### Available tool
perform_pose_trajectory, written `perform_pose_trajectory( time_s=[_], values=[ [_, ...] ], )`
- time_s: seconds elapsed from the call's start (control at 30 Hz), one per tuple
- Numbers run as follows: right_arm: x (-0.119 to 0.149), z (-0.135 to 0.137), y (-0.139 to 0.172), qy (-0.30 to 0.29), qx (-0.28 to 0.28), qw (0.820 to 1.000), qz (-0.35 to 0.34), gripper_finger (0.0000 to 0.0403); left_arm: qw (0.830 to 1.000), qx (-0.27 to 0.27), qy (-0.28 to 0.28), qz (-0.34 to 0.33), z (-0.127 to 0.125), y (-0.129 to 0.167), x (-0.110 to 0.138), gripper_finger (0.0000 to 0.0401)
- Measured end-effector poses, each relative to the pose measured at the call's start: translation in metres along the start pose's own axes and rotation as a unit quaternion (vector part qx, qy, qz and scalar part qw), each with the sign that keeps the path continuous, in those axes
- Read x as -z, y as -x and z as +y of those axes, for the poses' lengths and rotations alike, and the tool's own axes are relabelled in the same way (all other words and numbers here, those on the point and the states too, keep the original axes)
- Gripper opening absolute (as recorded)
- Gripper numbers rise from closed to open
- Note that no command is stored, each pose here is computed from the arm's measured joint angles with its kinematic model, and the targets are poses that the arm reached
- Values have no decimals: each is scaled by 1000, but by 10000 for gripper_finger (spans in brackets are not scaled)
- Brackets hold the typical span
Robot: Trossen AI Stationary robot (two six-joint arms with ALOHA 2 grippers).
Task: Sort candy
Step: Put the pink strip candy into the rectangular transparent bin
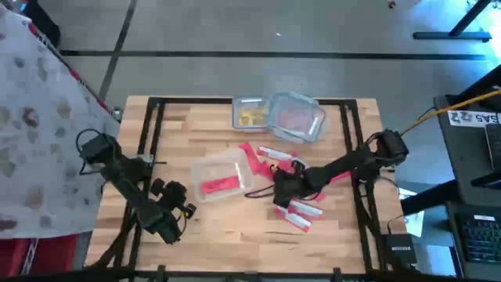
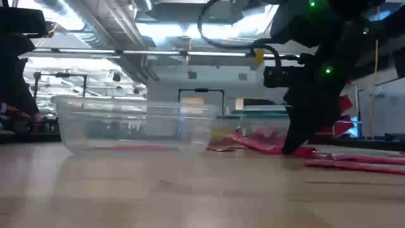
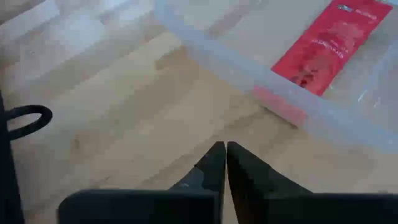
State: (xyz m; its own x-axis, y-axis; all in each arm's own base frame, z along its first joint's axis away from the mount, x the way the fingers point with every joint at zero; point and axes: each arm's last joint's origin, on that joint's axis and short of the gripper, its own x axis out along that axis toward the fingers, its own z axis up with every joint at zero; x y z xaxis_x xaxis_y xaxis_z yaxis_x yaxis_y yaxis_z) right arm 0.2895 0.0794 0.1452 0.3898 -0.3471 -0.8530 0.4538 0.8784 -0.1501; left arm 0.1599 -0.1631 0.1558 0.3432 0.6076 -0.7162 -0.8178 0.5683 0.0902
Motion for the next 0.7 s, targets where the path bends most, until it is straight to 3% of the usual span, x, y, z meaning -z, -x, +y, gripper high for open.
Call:
perform_pose_trajectory(
  time_s=[0.13, 0.33, 0.5, 0.63, 0.7],
  values=[
    [-16, 2, 24, 17, 33, 998, -42, 0, 1000, 0, -3, -1, 0, 0, 0, 0],
    [-52, 15, 49, 96, 11, 989, -112, 0, 1000, 0, -9, 0, 0, 0, 0, 0],
    [-86, 24, 57, 177, -67, 961, -201, 0, 1000, 0, -10, 0, 0, 0, 0, 0],
    [-101, 22, 41, 259, -100, 935, -219, 0, 1000, 0, -9, 0, 0, 0, 0, 0],
    [-105, 20, 28, 281, -107, 931, -207, 0, 1000, -1, -9, -1, 0, 0, 0, 0]
  ],
)
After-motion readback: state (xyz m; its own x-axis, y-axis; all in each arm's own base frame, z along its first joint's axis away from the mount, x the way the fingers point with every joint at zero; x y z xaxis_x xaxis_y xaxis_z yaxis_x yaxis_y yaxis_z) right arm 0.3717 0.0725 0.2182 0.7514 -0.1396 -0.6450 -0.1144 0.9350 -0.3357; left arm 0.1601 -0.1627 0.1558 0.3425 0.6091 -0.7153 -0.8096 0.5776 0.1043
